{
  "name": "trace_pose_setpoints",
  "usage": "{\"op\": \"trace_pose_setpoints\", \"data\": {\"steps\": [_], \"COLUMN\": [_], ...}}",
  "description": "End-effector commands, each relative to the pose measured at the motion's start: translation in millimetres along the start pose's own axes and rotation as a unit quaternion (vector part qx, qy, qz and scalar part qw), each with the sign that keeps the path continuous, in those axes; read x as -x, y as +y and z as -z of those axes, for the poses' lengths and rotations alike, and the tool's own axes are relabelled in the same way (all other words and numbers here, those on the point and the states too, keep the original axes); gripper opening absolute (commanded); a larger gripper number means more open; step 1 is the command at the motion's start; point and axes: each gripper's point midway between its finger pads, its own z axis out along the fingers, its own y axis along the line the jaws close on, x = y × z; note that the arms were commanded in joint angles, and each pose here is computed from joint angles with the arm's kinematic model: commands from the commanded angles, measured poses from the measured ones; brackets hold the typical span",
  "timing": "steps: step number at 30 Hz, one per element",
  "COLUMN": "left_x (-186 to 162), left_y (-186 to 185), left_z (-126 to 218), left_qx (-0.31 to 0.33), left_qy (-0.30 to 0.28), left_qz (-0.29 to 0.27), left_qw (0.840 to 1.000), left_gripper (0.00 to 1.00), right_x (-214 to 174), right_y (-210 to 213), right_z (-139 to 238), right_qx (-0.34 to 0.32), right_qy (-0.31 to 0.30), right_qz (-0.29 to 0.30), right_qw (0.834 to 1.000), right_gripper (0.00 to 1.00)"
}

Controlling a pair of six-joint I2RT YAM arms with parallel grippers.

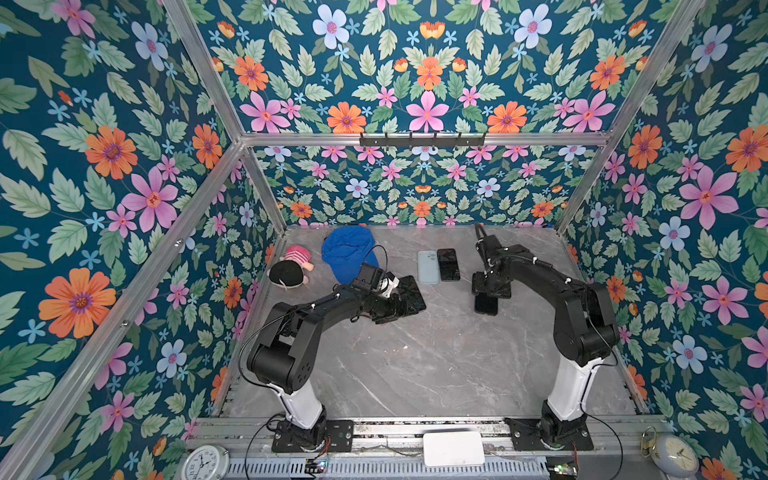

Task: Put the phone into the phone case

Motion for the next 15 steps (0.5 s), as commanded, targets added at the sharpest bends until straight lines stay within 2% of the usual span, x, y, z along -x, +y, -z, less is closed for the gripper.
{"op": "trace_pose_setpoints", "data": {"steps": [1, 6, 9, 15], "left_x": [6.8, 21.2, 24.9, 29.9], "left_y": [-9.1, -15.3, -16.7, -17.1], "left_z": [0.6, -3.4, -6.8, -10.0], "left_qx": [-0.012, -0.018, -0.024, -0.024], "left_qy": [0.006, 0.005, 0.009, 0.012], "left_qz": [-0.015, -0.023, -0.023, -0.022], "left_qw": [1.0, 1.0, 0.999, 0.999], "left_gripper": [0.94, 0.94, 0.94, 0.94], "right_x": [31.9, 75.6, 86.9, 103.7], "right_y": [-14.9, -42.0, -57.0, -71.4], "right_z": [-4.1, -30.5, -48.4, -58.3], "right_qx": [0.01, 0.017, 0.004, 0.003], "right_qy": [-0.007, -0.009, 0.007, 0.002], "right_qz": [0.055, 0.077, 0.079, 0.077], "right_qw": [0.998, 0.997, 0.997, 0.997], "right_gripper": [0.46, 0.45, 0.45, 0.47]}}
